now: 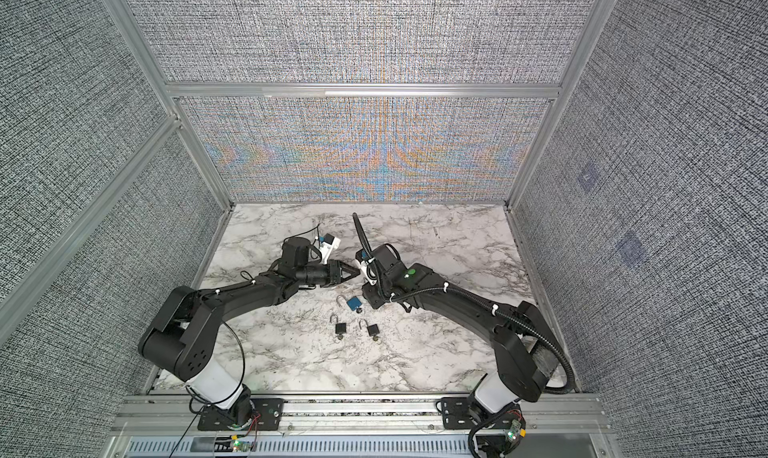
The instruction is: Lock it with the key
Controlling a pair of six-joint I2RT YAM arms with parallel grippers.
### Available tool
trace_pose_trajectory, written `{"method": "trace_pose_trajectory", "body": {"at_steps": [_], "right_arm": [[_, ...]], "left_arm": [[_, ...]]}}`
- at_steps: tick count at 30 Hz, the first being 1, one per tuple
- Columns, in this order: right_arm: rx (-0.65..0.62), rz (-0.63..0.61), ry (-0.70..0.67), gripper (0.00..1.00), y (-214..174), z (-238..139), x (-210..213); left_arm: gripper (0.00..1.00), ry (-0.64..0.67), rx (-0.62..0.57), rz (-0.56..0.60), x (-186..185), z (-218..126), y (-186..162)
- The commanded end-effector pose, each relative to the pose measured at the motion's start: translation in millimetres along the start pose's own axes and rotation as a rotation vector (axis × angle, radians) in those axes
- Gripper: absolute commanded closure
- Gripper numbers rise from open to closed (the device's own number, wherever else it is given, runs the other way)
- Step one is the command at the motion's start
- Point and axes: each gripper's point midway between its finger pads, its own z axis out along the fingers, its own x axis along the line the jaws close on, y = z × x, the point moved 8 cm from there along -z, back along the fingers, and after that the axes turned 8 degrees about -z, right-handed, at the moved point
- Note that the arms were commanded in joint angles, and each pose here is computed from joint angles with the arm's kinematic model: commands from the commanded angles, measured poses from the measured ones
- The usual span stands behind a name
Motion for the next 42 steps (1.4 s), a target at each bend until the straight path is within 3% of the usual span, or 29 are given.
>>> {"method": "trace_pose_trajectory", "body": {"at_steps": [1,27,42], "right_arm": [[-0.010,0.002,-0.023,0.74,3,-2,-1],[-0.010,-0.049,-0.050,0.75,9,3,9],[-0.014,-0.066,-0.044,0.76,11,4,15]], "left_arm": [[0.64,-0.058,0.034,-0.008,-6,6,0],[0.59,-0.025,0.124,-0.111,7,18,-9],[0.66,-0.060,0.139,-0.114,5,28,-5]]}}
